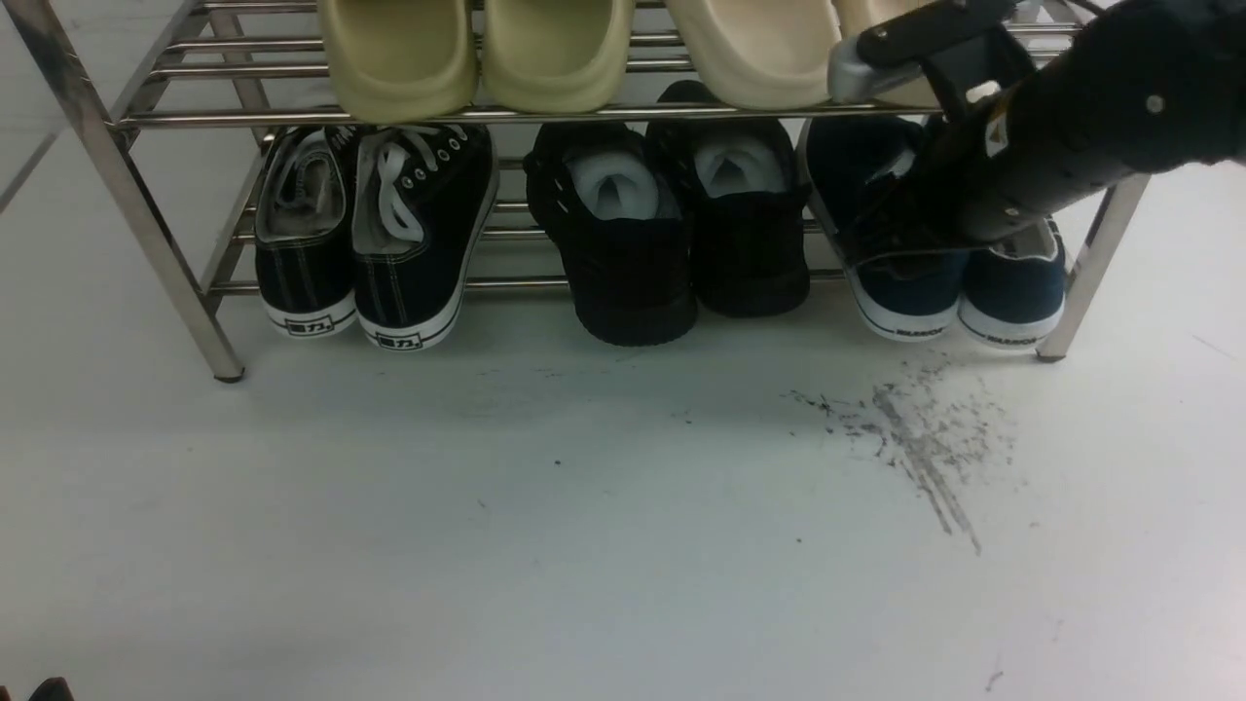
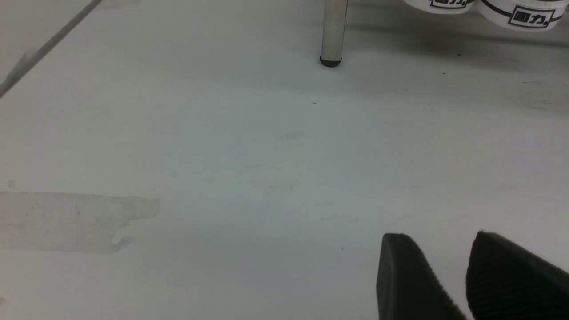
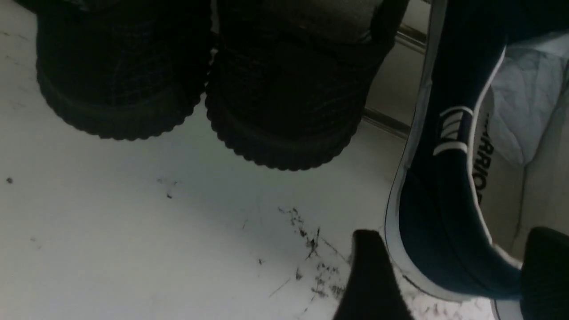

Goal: Take the shoes off the shelf with your hand on the white table.

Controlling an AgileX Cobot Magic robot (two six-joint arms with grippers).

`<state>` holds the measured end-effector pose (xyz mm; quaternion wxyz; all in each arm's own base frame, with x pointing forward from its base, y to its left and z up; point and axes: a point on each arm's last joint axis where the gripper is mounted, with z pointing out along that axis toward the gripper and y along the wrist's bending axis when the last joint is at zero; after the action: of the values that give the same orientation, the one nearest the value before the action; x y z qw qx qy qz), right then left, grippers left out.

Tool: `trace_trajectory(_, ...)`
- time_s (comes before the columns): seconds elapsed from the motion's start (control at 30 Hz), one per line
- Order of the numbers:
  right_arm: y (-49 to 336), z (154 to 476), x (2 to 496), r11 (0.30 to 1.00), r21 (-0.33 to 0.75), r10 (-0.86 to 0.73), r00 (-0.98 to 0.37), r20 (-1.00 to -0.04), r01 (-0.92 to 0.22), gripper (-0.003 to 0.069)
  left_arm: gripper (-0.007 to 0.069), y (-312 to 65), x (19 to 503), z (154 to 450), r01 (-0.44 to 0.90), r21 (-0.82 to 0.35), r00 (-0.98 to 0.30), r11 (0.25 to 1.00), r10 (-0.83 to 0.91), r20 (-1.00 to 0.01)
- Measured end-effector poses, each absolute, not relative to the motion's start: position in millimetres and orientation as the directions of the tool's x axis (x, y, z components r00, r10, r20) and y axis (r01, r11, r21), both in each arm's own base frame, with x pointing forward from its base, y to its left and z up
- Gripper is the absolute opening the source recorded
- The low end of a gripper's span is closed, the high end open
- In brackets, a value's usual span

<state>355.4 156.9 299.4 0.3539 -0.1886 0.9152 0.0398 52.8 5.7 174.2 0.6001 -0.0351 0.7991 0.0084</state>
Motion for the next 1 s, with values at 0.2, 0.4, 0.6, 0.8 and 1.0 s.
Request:
trace_trajectory(0.2,163,279,369,0.917,-0.090,-0.346,-0.663,-0.664,-0.389,0.0449,0.0241,6,53,174,-0.066,-0.029,-0.277,0.997,-0.046,-0.960)
trace_trajectory(0.4,164,269,376,0.908,-0.140,-0.382,-0.647,-0.660,-0.394,0.0450,0.0241,6,53,174,-0.066,-0.029,-0.277,0.997,-0.046,-0.960)
trace_trajectory(0.6,161,263,381,0.905,-0.194,-0.408,-0.642,-0.649,-0.379,0.0450,0.0241,6,53,174,-0.066,-0.029,-0.277,0.997,-0.046,-0.960)
trace_trajectory(0.8,159,262,383,0.911,-0.215,-0.403,-0.643,-0.652,-0.353,0.0449,0.0241,6,53,174,-0.066,-0.029,-0.277,0.997,-0.046,-0.960)
trace_trajectory(1.0,161,244,389,0.905,-0.227,-0.419,-0.659,-0.625,-0.360,0.0404,0.0241,6,53,174,-0.066,-0.029,-0.277,0.997,-0.046,-0.960)
